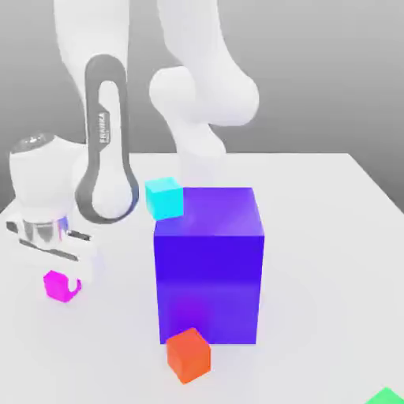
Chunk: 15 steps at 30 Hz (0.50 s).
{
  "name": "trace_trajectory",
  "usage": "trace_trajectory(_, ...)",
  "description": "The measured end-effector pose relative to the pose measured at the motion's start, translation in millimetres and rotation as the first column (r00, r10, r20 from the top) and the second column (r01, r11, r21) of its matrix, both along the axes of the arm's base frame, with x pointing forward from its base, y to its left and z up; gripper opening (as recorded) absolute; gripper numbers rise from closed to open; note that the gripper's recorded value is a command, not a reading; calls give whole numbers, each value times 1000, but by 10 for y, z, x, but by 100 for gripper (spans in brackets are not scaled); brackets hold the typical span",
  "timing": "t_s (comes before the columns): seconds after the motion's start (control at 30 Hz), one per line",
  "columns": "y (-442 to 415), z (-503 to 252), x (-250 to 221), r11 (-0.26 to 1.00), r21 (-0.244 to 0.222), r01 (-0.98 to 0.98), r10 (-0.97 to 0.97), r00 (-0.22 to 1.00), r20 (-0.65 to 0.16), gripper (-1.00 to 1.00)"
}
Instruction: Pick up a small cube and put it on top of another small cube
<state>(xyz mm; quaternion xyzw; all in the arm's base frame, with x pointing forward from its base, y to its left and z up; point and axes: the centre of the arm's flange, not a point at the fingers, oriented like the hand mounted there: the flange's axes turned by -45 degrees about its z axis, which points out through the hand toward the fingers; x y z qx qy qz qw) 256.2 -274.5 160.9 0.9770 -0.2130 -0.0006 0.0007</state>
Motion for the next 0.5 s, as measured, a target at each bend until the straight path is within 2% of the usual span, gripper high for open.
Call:
trace_trajectory(0.13,77,294,119,999,5,-34,34,999,-11,-100)
trace_trajectory(0.33,690,530,1185,985,16,-173,174,984,-29,-100)
trace_trajectory(0.5,1712,596,2129,930,1,-368,368,929,-42,-100)
